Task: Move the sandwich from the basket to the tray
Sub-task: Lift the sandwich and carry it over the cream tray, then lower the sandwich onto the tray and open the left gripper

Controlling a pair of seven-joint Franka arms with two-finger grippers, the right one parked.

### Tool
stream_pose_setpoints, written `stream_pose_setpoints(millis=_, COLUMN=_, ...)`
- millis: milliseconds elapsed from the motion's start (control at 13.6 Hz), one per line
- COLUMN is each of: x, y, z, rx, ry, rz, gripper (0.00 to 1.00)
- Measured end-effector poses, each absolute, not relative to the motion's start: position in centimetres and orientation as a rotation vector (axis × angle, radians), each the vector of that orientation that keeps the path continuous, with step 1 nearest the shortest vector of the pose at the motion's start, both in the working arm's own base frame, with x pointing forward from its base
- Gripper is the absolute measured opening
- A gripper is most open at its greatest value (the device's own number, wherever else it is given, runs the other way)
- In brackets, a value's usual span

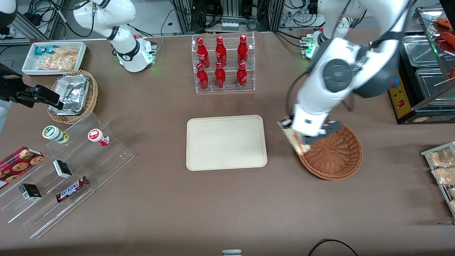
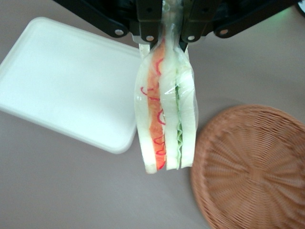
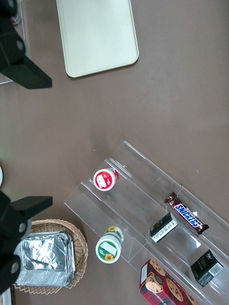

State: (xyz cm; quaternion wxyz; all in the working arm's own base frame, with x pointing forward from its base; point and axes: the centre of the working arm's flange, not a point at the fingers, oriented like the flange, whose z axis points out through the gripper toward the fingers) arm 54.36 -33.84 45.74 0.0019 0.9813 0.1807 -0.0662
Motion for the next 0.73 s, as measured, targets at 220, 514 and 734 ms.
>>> stream_pose_setpoints(millis=220, x=52.4, y=-41.5, z=40.9, rx=3.057, ry=0.387, rz=-0.195, gripper=0.15)
stream_pose_setpoints(millis=514, x=48.5, y=-50.5, z=34.3, rx=3.029, ry=0.091, rz=-0.151, gripper=0.15)
stream_pose_setpoints(millis=734, x=47.5, y=-53.1, z=30.4, rx=3.049, ry=-0.025, rz=-0.154, gripper=0.15)
